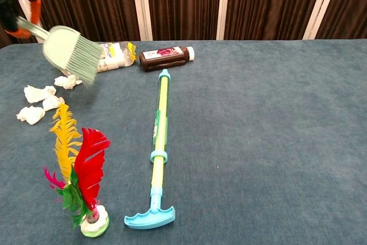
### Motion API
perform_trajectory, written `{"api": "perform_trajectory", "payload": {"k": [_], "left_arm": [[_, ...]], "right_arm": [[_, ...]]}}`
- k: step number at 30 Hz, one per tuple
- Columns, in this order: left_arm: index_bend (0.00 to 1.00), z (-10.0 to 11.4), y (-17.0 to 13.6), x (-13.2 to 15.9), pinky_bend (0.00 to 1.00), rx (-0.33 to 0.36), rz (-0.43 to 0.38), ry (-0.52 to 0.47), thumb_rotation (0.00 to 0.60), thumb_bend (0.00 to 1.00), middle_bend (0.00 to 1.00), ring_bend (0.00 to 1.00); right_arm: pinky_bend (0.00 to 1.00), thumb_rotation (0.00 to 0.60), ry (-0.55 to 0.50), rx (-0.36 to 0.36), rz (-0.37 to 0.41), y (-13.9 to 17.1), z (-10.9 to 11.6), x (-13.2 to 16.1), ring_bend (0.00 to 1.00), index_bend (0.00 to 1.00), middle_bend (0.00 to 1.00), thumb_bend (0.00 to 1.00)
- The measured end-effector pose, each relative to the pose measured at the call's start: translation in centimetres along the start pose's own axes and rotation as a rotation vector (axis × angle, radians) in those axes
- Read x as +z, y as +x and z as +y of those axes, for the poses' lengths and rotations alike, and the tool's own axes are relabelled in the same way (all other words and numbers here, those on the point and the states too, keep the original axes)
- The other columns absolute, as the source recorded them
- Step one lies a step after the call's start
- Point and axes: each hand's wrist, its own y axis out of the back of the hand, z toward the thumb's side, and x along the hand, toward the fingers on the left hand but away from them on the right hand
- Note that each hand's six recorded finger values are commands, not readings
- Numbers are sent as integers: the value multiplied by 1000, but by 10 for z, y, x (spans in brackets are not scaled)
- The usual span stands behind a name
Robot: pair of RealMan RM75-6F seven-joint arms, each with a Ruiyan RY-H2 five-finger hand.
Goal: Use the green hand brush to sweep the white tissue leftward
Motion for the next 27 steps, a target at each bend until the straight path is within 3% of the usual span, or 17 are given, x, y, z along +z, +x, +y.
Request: {"api": "perform_trajectory", "payload": {"k": [5,9,12,15,20,23,27], "left_arm": [[819,-28,-4,24,1000,-54,-37,45,600,722,1000,1000],[819,-46,-8,19,1000,-81,-29,102,600,722,1000,1000],[819,-58,-9,-10,1000,-105,31,128,600,722,1000,1000],[819,-68,-13,-59,1000,-138,112,143,600,722,1000,1000],[819,-73,-24,-125,1000,-157,220,129,600,722,1000,1000],[819,-69,-29,-147,1000,-136,249,90,600,722,1000,1000],[819,-58,-33,-155,1000,-70,233,5,600,722,1000,1000]], "right_arm": [[0,600,-1,0,-5,0,0,-1,0,0,0,375],[0,600,0,-1,-9,1,1,-3,0,0,0,376],[0,600,7,-4,-6,2,1,-2,0,0,0,376],[0,600,13,-4,-4,2,1,-2,0,0,0,376],[0,600,20,-5,2,3,0,1,0,0,0,376],[0,600,24,-8,6,2,0,2,0,0,0,376],[0,600,29,-9,8,2,0,3,0,0,0,376]]}}
